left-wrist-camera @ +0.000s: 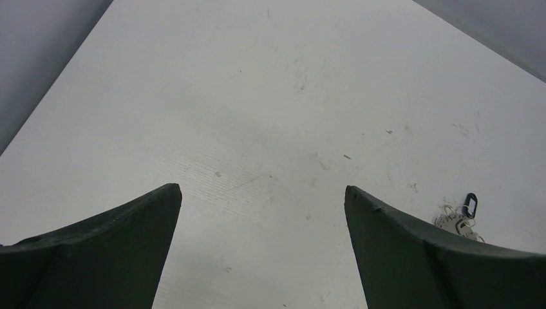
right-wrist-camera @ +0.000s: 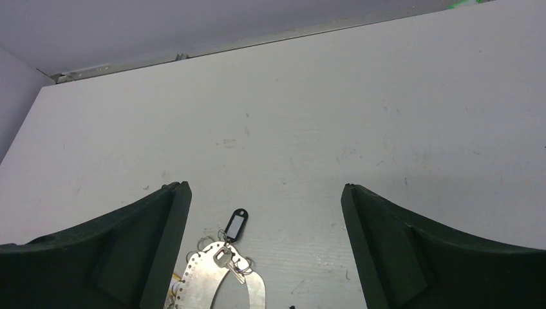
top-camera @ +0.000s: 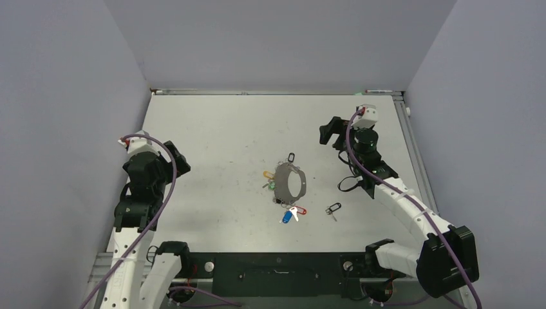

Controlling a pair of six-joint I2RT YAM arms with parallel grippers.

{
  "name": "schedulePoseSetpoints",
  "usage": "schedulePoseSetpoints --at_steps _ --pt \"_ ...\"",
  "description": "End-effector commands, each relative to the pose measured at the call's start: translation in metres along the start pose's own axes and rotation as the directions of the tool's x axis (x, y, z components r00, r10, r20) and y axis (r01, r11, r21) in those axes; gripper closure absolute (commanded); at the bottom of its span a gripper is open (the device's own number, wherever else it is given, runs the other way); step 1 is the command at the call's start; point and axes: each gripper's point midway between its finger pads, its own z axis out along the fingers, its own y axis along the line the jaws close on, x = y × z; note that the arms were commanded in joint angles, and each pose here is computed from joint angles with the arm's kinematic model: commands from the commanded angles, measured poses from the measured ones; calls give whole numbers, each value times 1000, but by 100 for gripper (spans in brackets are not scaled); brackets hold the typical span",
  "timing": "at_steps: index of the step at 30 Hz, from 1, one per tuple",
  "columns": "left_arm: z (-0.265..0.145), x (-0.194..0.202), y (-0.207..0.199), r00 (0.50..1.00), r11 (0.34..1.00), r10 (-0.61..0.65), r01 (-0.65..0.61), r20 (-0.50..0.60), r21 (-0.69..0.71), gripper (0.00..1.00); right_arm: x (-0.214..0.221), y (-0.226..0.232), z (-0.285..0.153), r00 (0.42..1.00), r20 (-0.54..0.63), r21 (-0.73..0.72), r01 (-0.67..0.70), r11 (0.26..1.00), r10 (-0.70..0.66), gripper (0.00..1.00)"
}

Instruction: Put the keys on the keyring

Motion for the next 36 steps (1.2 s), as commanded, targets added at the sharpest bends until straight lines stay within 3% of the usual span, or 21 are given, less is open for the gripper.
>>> schedulePoseSetpoints --at_steps 1,8,12,22,36 --pt "-6 -19 11 997 995 -55 59 60 -75 4 -19 7 1 999 25 14 27 1000 -27 9" --pt "-13 -23 12 994 996 -58 64 95 -59 4 -2 22 11 991 -76 -9 111 994 -111 8" --pt "-9 -17 1 997 999 -37 37 66 4 4 22 35 21 968 -179 -55 171 984 -178 2" --pt "9 -2 -4 1000 1000 -4 5 -13 10 4 94 63 46 847 -432 -171 261 950 -310 16" --pt "32 25 -8 979 999 47 -50 -200 -10 4 158 57 41 747 -564 -190 296 936 -351 22"
